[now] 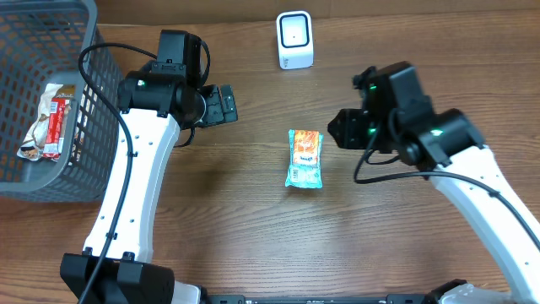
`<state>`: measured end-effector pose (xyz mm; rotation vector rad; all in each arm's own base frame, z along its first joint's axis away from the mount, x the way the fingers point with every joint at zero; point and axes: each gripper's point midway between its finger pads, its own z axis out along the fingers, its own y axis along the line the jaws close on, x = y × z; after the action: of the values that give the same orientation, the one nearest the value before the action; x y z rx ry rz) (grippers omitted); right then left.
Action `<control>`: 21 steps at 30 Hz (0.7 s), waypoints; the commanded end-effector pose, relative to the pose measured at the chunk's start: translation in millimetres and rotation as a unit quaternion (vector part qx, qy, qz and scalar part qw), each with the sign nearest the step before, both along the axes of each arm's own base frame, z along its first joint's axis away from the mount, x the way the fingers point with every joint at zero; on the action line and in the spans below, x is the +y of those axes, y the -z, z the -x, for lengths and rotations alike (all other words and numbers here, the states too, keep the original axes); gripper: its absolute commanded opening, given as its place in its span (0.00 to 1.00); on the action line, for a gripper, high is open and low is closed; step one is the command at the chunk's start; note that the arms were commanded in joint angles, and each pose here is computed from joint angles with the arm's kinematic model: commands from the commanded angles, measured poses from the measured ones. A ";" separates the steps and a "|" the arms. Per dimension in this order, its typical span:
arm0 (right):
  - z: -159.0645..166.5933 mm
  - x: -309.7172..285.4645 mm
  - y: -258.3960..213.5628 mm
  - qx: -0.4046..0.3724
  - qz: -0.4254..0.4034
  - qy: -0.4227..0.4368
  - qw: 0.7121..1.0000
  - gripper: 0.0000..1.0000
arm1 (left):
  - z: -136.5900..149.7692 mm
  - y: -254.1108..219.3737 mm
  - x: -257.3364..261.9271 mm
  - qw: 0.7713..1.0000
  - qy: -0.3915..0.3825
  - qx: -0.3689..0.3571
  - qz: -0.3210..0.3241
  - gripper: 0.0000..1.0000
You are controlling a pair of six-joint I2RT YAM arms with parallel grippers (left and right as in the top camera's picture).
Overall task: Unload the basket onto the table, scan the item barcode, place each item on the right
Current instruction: 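Move the right gripper forward toward the wipes pack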
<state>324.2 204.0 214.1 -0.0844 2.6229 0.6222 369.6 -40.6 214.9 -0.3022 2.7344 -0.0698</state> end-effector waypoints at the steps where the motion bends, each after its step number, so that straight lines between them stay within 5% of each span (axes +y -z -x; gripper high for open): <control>1: -11.0 0.8 11.8 0.003 0.028 0.030 0.999 0.40 | -1.8 -5.5 1.9 1.000 -0.004 -0.009 -0.004 1.00; 13: -13.9 41.4 22.8 0.016 -0.019 -0.010 1.000 0.34 | -1.8 -5.5 1.9 1.000 -0.004 -0.009 -0.004 1.00; 21: -17.5 47.5 31.4 -0.055 0.084 0.086 0.991 0.35 | -1.8 -5.5 1.9 1.000 -0.004 -0.009 -0.004 1.00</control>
<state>327.6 260.5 178.7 -0.0704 2.6214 0.4988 369.6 -40.6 214.9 -0.3022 2.7344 -0.0698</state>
